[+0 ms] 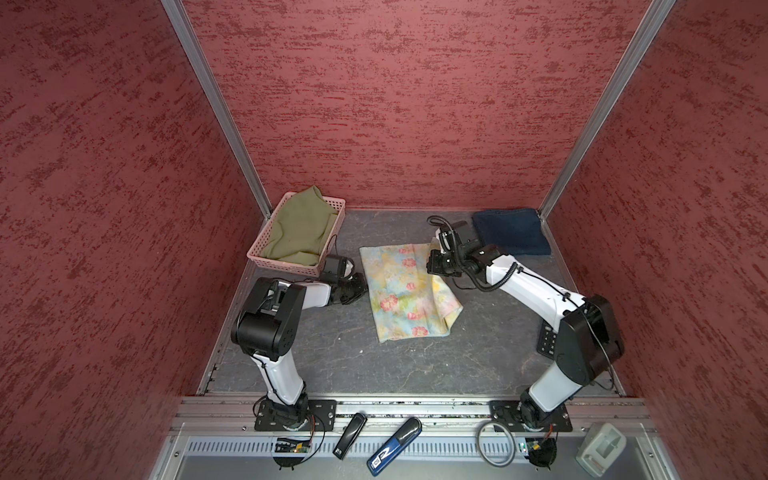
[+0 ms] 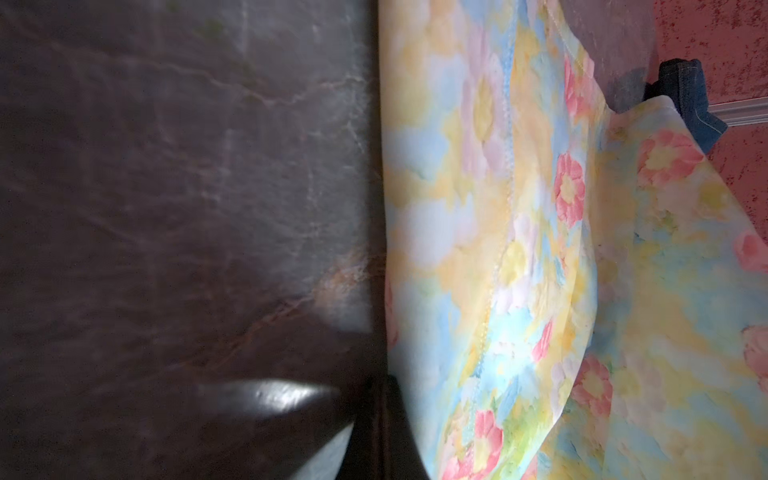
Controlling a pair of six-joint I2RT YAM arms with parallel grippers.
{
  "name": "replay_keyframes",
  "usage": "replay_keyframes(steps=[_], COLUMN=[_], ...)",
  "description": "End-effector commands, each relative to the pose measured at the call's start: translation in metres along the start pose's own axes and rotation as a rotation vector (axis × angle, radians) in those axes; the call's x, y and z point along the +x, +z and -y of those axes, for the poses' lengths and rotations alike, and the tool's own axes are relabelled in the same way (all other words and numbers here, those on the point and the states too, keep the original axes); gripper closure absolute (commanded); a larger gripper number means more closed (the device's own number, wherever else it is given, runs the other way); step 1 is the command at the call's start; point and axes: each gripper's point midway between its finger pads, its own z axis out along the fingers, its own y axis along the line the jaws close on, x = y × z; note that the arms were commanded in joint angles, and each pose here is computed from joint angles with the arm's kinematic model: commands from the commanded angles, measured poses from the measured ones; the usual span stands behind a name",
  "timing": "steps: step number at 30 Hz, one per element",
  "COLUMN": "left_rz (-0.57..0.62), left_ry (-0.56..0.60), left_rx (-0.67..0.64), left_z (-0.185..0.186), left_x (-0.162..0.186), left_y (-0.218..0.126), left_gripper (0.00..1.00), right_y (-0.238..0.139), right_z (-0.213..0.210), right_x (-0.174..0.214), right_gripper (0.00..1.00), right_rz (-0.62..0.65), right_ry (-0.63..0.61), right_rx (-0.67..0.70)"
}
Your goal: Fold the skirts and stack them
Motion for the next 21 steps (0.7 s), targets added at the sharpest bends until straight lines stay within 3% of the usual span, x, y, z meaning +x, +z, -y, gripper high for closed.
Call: replay_keyframes(steps=[1, 10, 21], left_rz=[-0.025, -0.036, -0.048], left_ry=[0.031, 0.061, 0.059], left_rx=[-0.022, -0.039, -0.042], left_z=[-0.002, 0.004, 0.0], left_x=[0.007, 0.014, 0.018], left_y=[0.006, 0.011, 0.013], left_gripper=[1.0, 1.0, 1.0], right_y=[-0.003, 0.012, 0.046], right_z=[-0.013, -0.051, -0.086], right_x=[-0.009, -0.008, 0.019], right_gripper=[1.0, 1.0, 1.0], right_rz=[0.02, -0.006, -0.079], right_ry=[-0.021, -0.045, -0.07], right_rx=[-0.008, -0.039, -0.067])
